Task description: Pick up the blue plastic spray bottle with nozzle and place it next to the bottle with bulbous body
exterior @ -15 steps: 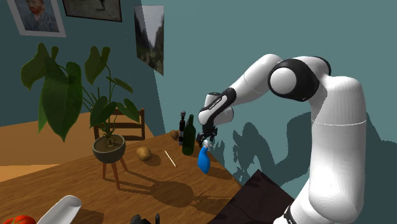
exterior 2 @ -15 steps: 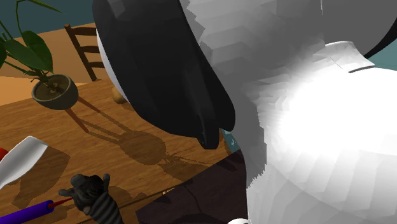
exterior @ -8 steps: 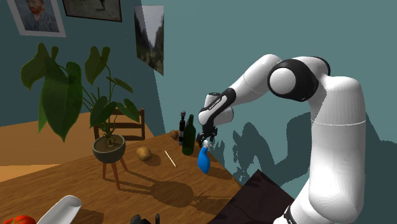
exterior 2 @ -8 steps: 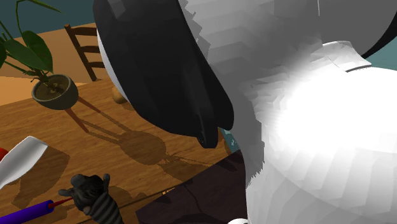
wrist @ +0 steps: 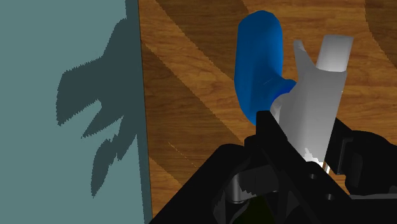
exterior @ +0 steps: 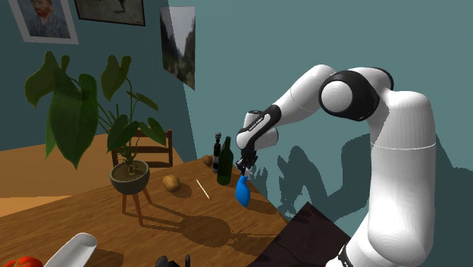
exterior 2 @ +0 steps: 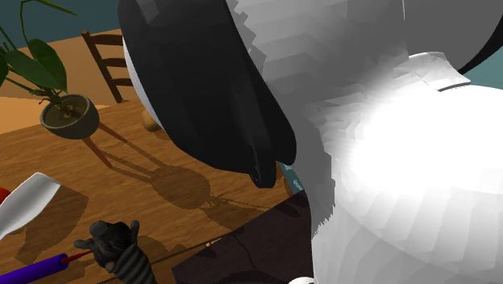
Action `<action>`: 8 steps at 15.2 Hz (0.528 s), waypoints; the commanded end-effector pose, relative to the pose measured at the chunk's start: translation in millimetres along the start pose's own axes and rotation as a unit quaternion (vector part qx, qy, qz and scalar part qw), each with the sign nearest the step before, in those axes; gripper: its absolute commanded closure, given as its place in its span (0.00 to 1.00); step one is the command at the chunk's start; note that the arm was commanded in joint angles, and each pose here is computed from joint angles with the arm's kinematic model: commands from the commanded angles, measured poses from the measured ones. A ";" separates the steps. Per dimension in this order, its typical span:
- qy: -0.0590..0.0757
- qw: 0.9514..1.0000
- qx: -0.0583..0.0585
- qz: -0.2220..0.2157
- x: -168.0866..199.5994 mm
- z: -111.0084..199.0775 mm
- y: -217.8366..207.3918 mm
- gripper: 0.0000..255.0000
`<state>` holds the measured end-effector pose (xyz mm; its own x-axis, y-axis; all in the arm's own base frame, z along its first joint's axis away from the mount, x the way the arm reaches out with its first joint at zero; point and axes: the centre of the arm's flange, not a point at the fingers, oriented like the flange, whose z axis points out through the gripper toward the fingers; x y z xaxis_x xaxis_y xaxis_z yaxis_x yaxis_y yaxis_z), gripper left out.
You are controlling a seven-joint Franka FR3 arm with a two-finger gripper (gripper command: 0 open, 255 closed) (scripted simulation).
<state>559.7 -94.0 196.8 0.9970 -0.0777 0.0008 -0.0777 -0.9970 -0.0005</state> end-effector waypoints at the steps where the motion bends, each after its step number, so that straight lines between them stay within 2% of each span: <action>1: 0.000 1.000 0.000 0.000 -0.1 0.2 0.0 1.00; 8: 0.000 1.000 0.000 0.000 0.0 -31.5 0.0 1.00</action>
<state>558.9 -93.7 222.4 0.9970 -0.0776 0.0007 -0.0776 -0.9970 -0.0006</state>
